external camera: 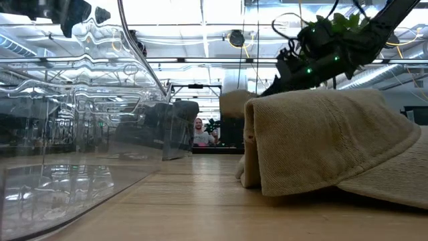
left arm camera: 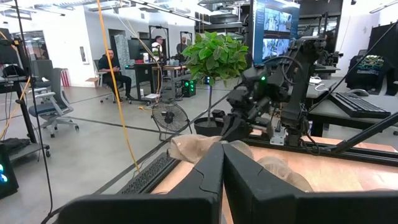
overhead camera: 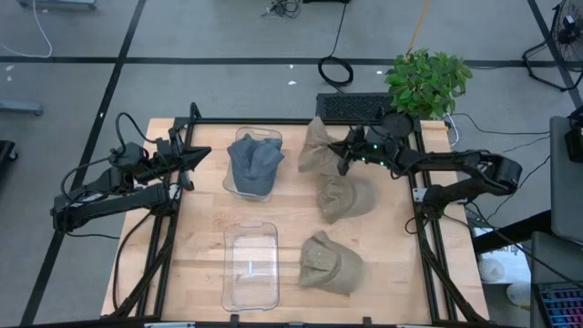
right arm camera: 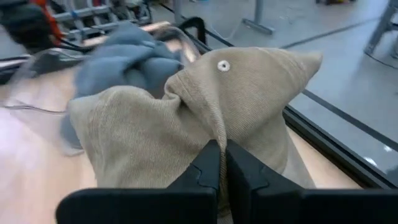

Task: Stack caps by color
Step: Put the top brown cap into the bottom transparent bin

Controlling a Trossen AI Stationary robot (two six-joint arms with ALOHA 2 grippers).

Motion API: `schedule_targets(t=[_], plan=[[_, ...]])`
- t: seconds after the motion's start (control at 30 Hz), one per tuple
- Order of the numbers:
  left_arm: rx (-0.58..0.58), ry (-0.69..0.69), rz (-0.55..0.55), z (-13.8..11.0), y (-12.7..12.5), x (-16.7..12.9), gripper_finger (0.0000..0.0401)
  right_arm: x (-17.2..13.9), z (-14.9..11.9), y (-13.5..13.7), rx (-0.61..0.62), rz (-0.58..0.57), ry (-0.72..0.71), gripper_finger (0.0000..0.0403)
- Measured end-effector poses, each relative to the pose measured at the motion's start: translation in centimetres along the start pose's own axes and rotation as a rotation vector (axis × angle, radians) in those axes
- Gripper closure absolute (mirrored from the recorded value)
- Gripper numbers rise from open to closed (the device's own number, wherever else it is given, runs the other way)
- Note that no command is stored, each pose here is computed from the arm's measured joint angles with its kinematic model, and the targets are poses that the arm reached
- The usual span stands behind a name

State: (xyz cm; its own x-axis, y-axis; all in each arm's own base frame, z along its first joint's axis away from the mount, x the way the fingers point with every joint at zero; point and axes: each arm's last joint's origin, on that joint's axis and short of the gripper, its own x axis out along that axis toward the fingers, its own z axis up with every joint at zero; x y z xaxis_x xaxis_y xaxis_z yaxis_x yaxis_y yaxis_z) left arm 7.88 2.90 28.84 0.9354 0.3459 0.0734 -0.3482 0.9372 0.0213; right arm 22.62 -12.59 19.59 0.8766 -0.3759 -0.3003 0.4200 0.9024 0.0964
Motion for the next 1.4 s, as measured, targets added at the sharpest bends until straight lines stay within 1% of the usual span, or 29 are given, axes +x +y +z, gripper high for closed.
schedule_targets(t=[0.43, 0.77, 1.1, 1.4], plan=[[0.000, 0.000, 0.000, 0.0, 0.0, 0.0, 0.0384, -2.2, 1.9, 5.8, -0.067, 0.220, -0.109, 0.0399], [0.000, 0.000, 0.000, 0.0, 0.0, 0.0, 0.0384, -3.2, 1.6, 9.4, -0.103, 0.371, -0.112, 0.0399], [0.000, 0.000, 0.000, 0.0, 0.0, 0.0, 0.0384, -4.1, 1.1, 12.2, -0.112, 0.483, -0.109, 0.0399], [0.000, 0.000, 0.000, 0.0, 0.0, 0.0, 0.0384, -5.3, 0.7, 14.6, -0.110, 0.528, -0.120, 0.0399]])
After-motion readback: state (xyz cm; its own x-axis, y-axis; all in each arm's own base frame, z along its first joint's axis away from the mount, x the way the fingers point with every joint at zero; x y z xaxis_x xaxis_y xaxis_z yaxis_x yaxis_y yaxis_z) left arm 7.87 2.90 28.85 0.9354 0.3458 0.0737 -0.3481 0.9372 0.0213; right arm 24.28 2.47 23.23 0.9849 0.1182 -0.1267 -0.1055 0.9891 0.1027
